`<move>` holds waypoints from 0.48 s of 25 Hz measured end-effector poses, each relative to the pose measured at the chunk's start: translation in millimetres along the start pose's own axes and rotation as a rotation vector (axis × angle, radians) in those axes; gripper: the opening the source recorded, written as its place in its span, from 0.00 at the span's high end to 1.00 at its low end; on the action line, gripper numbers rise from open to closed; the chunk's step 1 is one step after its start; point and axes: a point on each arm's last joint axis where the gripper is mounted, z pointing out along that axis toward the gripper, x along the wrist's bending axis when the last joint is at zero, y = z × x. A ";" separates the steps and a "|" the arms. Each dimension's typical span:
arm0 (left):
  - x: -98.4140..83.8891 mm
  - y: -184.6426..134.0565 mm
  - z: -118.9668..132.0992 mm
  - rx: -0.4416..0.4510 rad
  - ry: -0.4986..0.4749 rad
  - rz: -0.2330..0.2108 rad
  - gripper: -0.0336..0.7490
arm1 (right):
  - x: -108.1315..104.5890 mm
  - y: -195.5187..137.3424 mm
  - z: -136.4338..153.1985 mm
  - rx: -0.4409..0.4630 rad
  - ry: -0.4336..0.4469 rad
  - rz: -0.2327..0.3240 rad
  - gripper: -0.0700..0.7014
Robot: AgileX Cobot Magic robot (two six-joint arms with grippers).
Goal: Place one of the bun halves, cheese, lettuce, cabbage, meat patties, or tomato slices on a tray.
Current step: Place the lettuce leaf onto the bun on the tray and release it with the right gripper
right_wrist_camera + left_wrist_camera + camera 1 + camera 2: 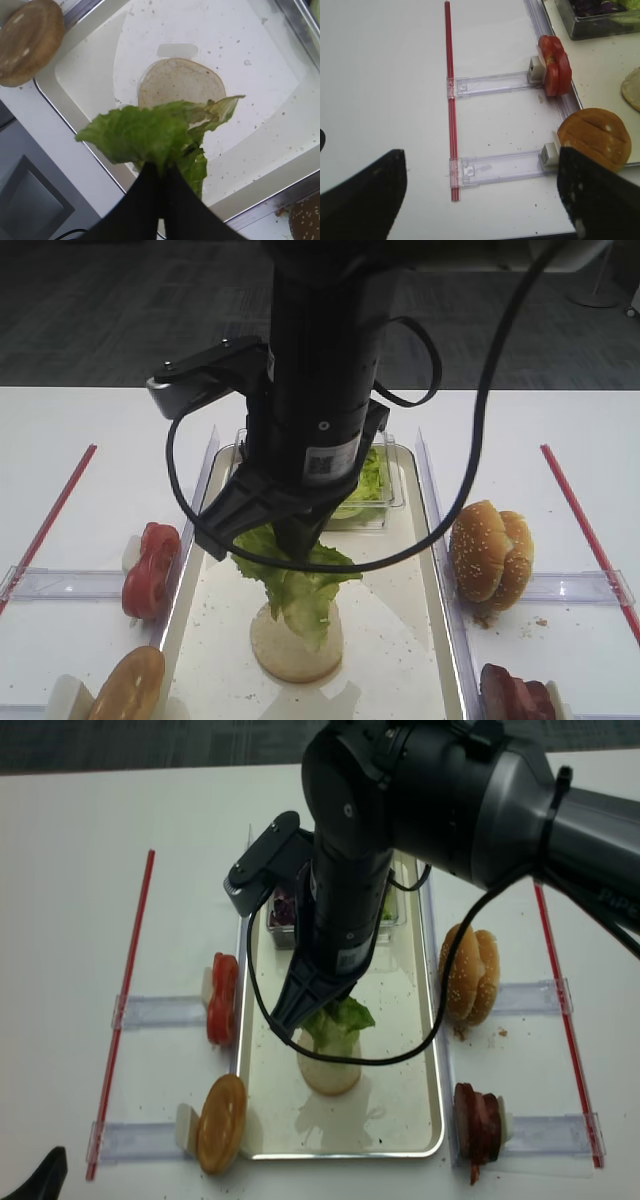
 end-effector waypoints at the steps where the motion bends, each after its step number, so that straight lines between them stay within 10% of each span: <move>1: 0.0 0.0 0.0 0.000 0.000 0.000 0.24 | -0.1 0.2 0.0 -0.002 -0.001 0.000 0.85; 12: 0.0 0.0 0.0 0.000 0.000 0.000 0.24 | -1.8 2.9 11.7 0.027 0.002 0.004 0.85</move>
